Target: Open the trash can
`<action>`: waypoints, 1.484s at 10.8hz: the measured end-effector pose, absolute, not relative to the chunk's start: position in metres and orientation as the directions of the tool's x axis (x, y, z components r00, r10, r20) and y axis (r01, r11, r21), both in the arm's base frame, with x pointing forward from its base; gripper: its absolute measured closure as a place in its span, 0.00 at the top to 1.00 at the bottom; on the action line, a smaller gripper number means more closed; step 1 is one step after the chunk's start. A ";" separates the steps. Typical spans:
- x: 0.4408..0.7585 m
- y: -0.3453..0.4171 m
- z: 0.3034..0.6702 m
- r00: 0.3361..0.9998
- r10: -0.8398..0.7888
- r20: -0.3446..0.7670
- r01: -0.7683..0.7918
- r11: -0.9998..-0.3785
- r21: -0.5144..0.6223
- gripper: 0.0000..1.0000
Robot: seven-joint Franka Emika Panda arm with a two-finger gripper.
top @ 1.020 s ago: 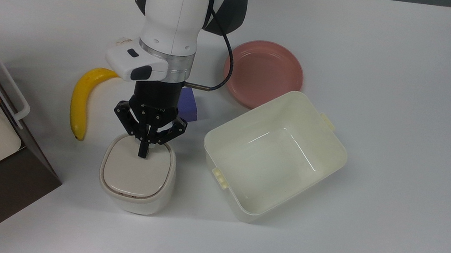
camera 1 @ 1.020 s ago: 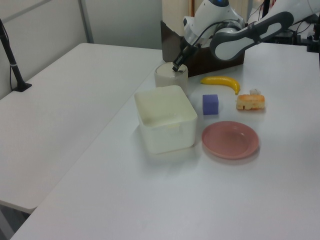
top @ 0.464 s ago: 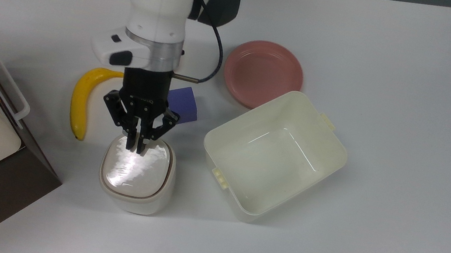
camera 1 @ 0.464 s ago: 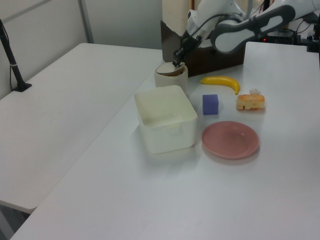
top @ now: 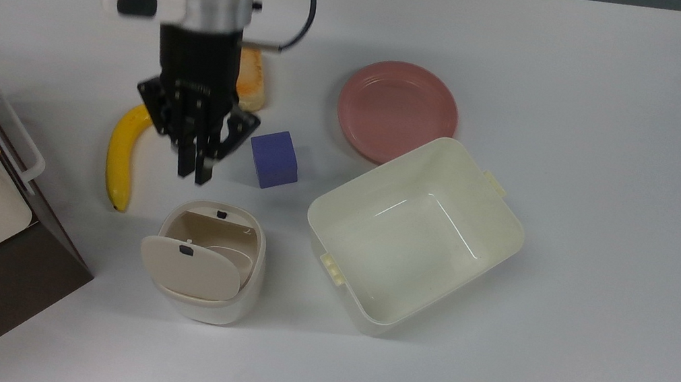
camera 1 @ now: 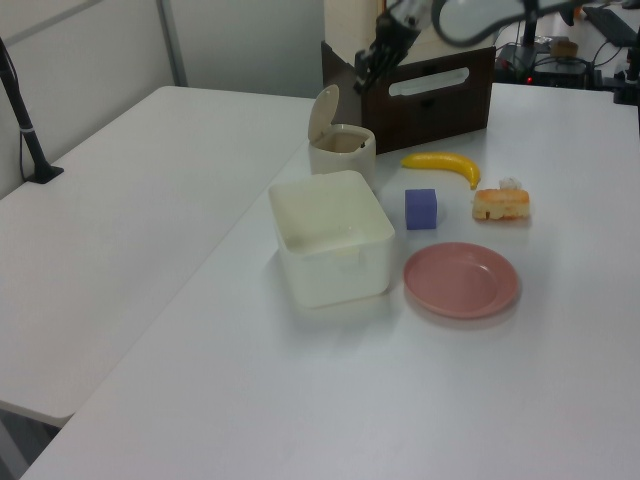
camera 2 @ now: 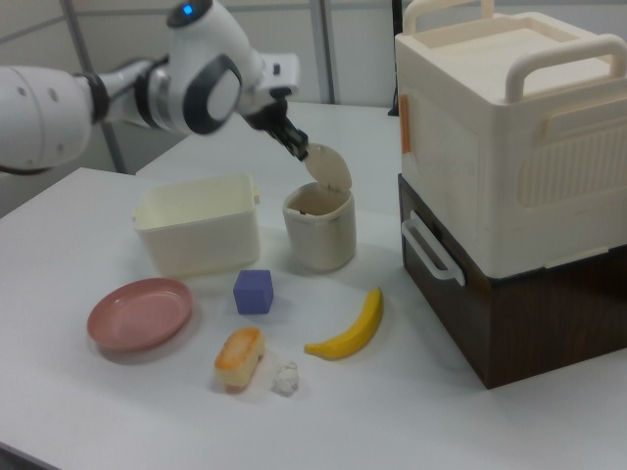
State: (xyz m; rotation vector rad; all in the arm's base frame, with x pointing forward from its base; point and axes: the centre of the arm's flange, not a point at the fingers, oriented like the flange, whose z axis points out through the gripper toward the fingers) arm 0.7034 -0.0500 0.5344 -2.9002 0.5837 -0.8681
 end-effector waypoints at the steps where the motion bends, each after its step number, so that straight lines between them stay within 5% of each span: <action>1: 0.687 -0.044 0.571 0.772 -0.380 0.510 -0.340 -0.924 -0.174 0.22; 5: 0.633 -0.034 0.622 0.882 -0.298 0.365 -0.292 -0.954 -0.073 0.25; 9: 0.560 -0.049 0.658 0.991 -0.044 0.123 -0.049 -0.998 0.034 0.37; 12: 0.520 -0.071 0.683 0.993 0.048 0.110 0.044 -0.998 0.046 0.74; 14: 0.515 -0.073 0.669 0.996 0.050 0.077 0.047 -0.998 0.040 1.00; 16: 0.516 -0.073 0.648 0.998 0.050 0.034 0.049 -0.998 0.032 1.00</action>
